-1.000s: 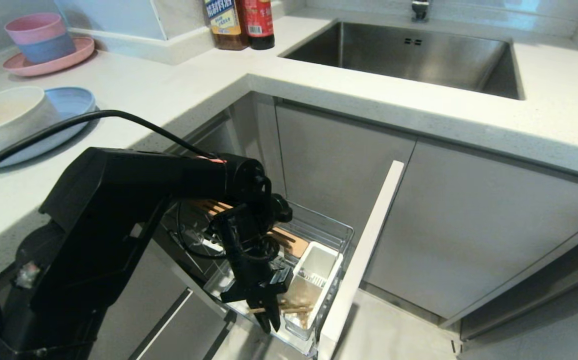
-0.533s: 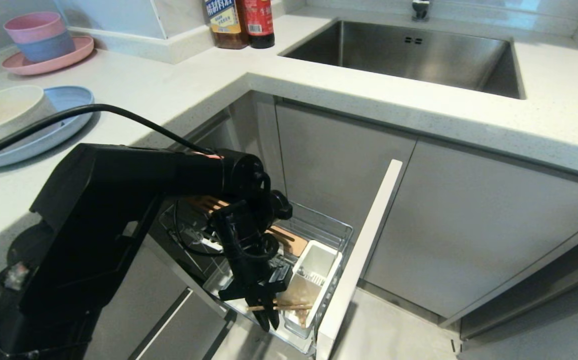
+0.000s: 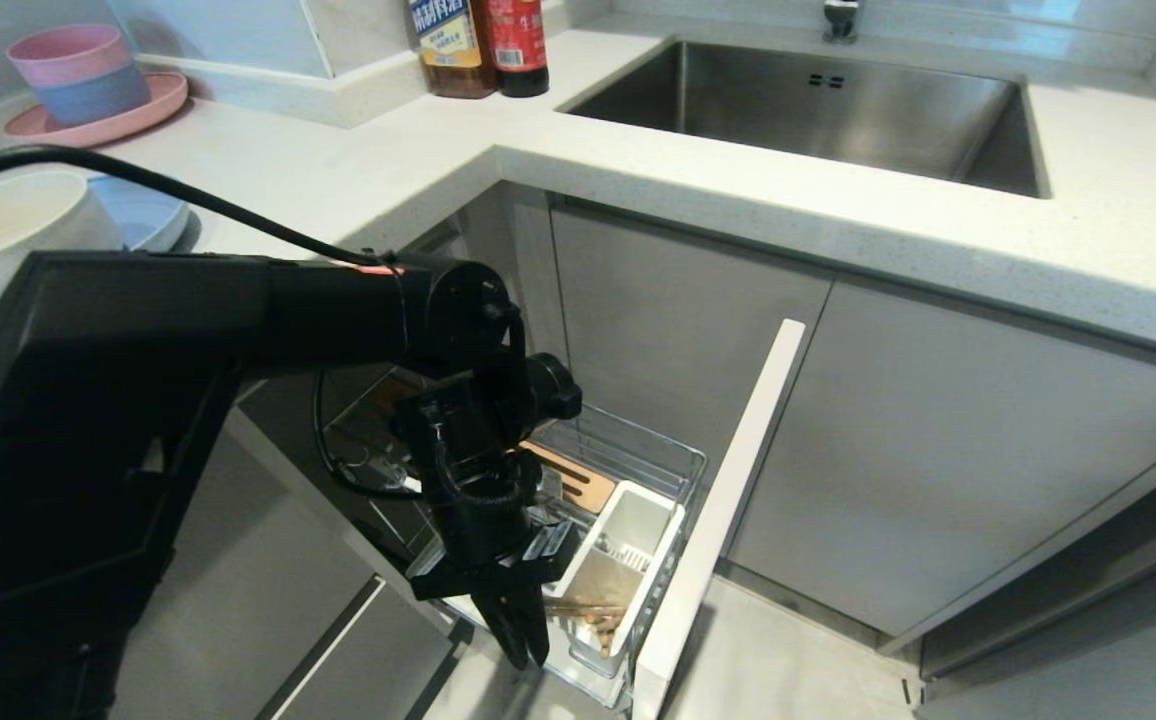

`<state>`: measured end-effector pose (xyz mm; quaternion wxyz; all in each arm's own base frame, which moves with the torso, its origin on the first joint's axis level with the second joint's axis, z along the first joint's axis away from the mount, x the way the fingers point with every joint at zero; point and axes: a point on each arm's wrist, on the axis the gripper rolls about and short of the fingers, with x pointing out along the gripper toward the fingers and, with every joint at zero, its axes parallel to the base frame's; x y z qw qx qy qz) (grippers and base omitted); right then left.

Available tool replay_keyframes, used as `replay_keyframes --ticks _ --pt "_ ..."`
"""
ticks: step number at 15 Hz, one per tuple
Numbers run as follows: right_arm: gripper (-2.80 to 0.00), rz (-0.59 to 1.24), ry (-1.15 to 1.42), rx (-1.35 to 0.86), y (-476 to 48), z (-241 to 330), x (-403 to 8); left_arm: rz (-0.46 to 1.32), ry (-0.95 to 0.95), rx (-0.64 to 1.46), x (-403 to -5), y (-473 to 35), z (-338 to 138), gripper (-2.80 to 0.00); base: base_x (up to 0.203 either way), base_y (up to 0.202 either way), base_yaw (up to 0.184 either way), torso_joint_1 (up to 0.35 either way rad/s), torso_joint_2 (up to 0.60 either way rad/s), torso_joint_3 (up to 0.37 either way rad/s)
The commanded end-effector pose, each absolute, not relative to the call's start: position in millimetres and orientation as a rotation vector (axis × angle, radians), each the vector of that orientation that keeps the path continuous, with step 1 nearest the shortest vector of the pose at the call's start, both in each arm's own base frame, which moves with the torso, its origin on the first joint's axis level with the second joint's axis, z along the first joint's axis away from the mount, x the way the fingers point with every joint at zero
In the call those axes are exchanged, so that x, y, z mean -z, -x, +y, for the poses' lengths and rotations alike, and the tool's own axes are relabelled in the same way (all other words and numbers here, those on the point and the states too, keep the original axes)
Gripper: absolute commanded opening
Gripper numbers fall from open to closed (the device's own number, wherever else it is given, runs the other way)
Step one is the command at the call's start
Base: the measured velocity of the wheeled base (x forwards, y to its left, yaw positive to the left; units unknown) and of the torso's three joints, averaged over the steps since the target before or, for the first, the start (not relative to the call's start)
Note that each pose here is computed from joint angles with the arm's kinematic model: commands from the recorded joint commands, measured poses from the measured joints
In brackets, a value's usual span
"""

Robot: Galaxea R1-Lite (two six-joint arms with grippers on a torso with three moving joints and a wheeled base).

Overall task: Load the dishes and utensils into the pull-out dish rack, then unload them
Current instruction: Take the chopsticks out of the cupboard

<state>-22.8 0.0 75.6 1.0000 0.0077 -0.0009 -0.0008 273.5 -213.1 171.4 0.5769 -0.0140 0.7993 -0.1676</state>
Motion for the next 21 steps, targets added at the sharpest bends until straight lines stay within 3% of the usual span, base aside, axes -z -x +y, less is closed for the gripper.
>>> replay_keyframes --ticks 1,12,21 --pt "-2.80 0.000 -0.015 0.002 22.7 0.0 -75.2 1.847 0.041 0.403 -183.9 -267.2 -209.2 -2.80 0.000 0.000 0.000 0.000 0.00 0.000" --pt "-2.80 0.000 -0.015 0.002 22.7 0.0 -75.2 1.751 0.053 0.450 -234.9 -235.8 -185.7 -2.80 0.000 0.000 0.000 0.000 0.00 0.000" --pt "-2.80 0.000 -0.015 0.002 22.7 0.0 -75.2 1.576 0.061 0.564 -289.2 -188.2 -159.8 -2.80 0.000 0.000 0.000 0.000 0.00 0.000"
